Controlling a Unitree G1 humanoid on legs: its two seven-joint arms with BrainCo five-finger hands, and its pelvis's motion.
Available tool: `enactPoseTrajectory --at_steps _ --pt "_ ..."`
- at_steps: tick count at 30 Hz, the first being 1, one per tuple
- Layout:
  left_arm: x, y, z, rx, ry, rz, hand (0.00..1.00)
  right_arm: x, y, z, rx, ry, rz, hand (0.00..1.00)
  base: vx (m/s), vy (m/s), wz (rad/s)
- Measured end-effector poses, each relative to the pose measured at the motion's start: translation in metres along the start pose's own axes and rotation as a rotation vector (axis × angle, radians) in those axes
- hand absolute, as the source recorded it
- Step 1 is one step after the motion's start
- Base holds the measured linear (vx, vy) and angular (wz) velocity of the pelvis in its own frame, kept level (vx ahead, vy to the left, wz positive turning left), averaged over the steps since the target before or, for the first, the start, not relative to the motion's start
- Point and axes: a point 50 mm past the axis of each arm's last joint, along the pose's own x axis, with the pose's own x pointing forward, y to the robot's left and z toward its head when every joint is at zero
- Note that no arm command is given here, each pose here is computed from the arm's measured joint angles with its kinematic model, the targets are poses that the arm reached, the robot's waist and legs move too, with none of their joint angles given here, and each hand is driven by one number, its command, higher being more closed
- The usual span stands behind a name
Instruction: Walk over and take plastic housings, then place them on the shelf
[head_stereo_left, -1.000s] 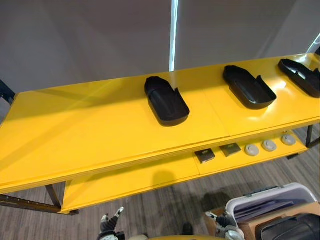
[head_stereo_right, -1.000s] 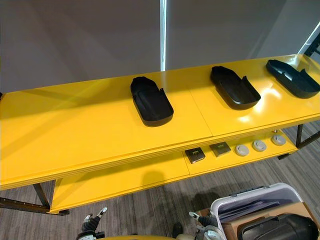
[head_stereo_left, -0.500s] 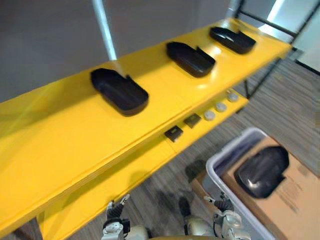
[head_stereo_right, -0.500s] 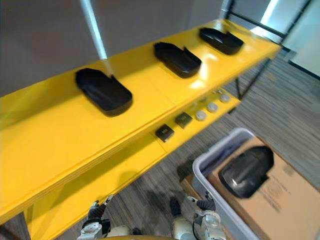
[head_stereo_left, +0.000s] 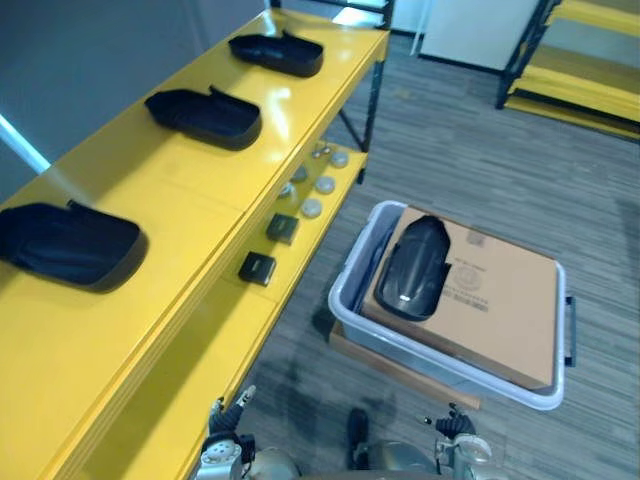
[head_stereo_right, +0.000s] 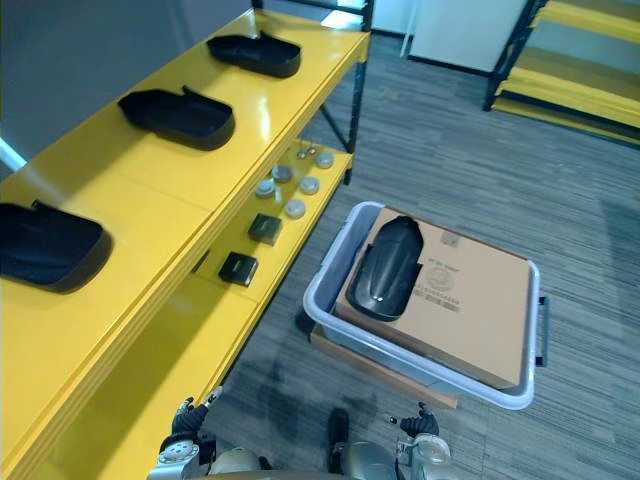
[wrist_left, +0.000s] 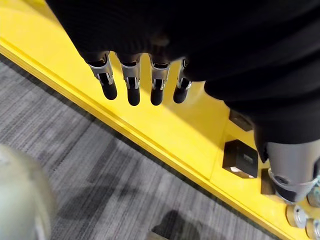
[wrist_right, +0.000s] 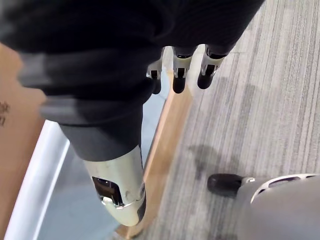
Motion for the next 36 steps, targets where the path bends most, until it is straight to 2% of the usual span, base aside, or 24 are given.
enactPoseTrajectory --at_steps 5,10,13,18,21,24,27,33,36 --pt "-0.003 -0.010 -0.003 0.022 0.005 -0.038 0.00 -0.001 -0.011 -0.006 0.092 0.018 -0.059 0.00 0.08 0.168 -0.95" --pt "-0.001 -0.014 0.005 0.015 -0.009 -0.057 0.00 -0.014 -0.011 -0.034 0.219 0.080 -0.091 0.00 0.18 0.176 -0.23" --pt "-0.001 -0.014 0.004 0.013 -0.002 -0.056 0.00 -0.015 -0.014 -0.035 0.249 0.077 -0.109 0.00 0.22 0.134 -0.12" --pt "-0.001 -0.008 0.001 -0.008 0.014 -0.034 0.00 -0.014 -0.033 -0.013 0.384 -0.020 -0.187 0.00 0.16 0.065 0.00" --pt "-0.003 -0.005 -0.006 -0.010 0.032 -0.022 0.00 -0.017 -0.054 0.010 0.457 -0.132 -0.274 0.00 0.12 0.033 -0.04" --pt "-0.006 -0.002 -0.015 -0.005 0.053 -0.015 0.00 -0.038 -0.088 0.057 0.482 -0.389 -0.381 0.00 0.11 0.020 -0.03" --pt "-0.008 -0.001 -0.018 -0.006 0.056 -0.012 0.00 -0.063 -0.105 0.093 0.457 -0.602 -0.432 0.00 0.06 -0.025 0.08" --pt "-0.012 -0.006 -0.022 0.010 0.054 -0.034 0.00 -0.104 -0.105 0.141 0.434 -0.897 -0.406 0.00 0.04 -0.048 0.15" --pt "-0.014 -0.007 -0.022 0.024 0.039 -0.044 0.00 -0.114 -0.090 0.158 0.344 -0.993 -0.341 0.00 0.02 -0.048 0.22"
